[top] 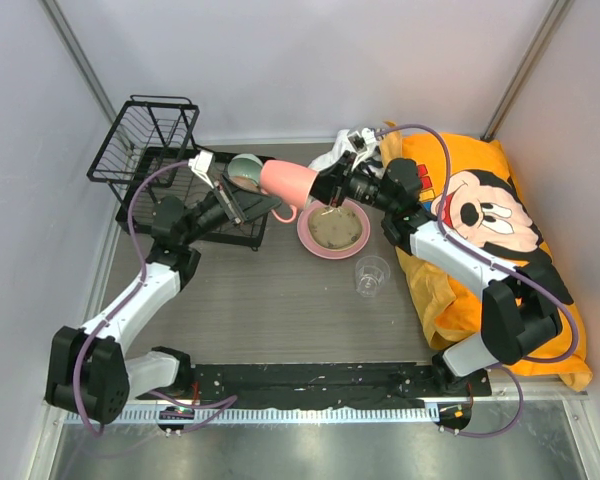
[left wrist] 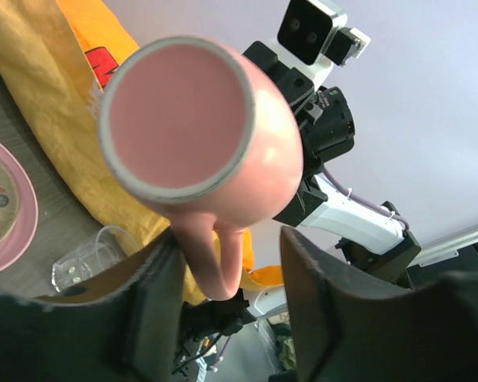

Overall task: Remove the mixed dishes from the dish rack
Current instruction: Pick up the cup from the dish rack.

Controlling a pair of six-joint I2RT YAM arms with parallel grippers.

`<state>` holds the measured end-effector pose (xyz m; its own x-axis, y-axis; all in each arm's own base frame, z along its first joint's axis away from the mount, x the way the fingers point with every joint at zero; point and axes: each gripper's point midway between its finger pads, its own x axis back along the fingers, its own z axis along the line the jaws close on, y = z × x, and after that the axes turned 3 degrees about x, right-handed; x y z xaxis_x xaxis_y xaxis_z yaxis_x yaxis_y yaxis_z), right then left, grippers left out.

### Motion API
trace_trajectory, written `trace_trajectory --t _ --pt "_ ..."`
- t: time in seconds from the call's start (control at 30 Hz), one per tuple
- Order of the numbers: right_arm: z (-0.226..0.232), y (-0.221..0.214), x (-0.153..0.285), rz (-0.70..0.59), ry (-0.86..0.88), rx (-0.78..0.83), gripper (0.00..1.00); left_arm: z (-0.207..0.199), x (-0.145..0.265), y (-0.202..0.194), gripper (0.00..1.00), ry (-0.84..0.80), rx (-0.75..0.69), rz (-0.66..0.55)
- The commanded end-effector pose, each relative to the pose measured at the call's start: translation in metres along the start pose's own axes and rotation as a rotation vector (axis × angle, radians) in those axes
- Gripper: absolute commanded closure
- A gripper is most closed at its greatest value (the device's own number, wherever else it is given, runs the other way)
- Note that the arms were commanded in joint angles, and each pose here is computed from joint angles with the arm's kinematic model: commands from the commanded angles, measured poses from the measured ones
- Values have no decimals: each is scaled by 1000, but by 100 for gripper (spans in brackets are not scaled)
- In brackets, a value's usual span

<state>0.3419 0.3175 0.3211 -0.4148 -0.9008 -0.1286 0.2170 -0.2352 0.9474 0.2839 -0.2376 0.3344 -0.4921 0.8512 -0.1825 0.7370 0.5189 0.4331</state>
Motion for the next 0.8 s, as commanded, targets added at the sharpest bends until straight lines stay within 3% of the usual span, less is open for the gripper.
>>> trace_trajectory --t 0.0,0.23,0.33,0.47,0.77 --pt "21 42 2 -95 41 98 99 -16 5 14 42 -38 -108 -69" --pt "22 48 6 -104 34 109 99 -5 8 15 13 6 -136 -68" --pt "24 57 10 -112 24 122 99 7 11 17 6 60 -165 -66" --pt "18 53 17 -55 -38 140 99 33 18 21 1 184 -188 -61" --pt "-1 40 54 117 -228 323 99 48 34 40 0 373 -400 -56"
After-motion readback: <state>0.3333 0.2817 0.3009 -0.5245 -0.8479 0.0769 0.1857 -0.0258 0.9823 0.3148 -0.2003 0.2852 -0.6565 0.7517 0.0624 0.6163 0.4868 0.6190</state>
